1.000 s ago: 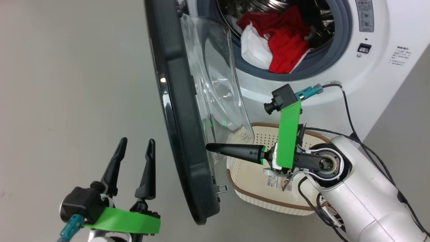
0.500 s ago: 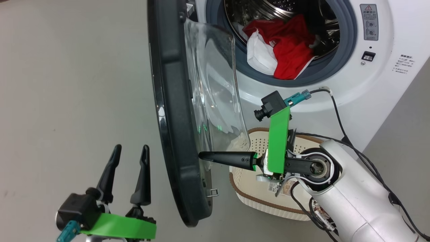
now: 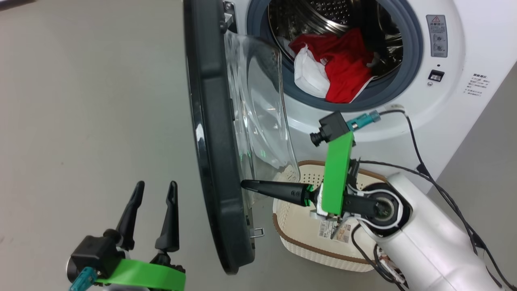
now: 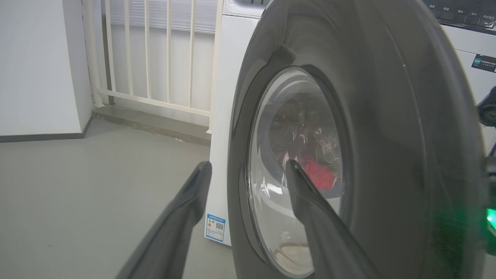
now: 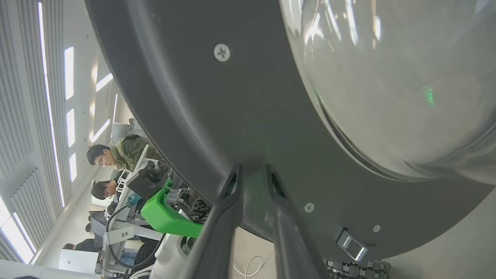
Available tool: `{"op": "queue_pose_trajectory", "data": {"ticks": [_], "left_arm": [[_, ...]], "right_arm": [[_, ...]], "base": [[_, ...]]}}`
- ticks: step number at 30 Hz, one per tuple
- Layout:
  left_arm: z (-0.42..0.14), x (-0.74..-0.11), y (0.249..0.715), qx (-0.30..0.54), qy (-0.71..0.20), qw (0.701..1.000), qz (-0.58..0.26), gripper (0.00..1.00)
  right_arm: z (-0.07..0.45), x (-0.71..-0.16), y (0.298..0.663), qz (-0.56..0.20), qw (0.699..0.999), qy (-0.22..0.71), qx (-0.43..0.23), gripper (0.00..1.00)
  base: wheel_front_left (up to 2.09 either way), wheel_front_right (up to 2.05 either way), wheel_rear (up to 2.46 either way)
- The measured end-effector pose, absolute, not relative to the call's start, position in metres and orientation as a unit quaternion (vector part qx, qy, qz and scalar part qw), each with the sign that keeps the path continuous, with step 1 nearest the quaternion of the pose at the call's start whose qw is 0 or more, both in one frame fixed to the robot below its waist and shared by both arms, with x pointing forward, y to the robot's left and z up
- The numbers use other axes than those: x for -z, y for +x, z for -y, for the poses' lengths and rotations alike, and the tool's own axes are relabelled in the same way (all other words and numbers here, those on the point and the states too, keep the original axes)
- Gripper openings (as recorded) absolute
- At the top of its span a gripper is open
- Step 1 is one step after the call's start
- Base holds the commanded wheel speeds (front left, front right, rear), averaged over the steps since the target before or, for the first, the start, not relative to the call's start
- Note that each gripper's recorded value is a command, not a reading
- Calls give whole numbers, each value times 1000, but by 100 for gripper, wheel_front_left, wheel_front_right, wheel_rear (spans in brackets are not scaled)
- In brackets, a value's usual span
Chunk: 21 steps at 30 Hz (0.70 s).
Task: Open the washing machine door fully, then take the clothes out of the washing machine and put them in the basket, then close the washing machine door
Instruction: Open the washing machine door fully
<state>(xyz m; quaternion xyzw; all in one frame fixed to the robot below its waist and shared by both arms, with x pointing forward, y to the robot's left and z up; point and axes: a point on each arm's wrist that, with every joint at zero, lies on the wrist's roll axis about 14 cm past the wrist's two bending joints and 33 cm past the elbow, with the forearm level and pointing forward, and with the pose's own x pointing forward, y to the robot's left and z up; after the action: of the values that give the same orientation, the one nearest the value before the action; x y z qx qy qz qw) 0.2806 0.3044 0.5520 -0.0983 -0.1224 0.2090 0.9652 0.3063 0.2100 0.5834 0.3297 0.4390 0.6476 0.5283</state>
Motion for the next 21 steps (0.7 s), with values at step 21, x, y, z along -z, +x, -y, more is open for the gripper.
{"op": "queue_pose_trajectory", "data": {"ticks": [21], "left_arm": [[-297,-543,269,-194,-99,969,116,100]], "right_arm": [[-139,-554,396,-117,830,205,-505,100]], "base": [[0,0,0]]}}
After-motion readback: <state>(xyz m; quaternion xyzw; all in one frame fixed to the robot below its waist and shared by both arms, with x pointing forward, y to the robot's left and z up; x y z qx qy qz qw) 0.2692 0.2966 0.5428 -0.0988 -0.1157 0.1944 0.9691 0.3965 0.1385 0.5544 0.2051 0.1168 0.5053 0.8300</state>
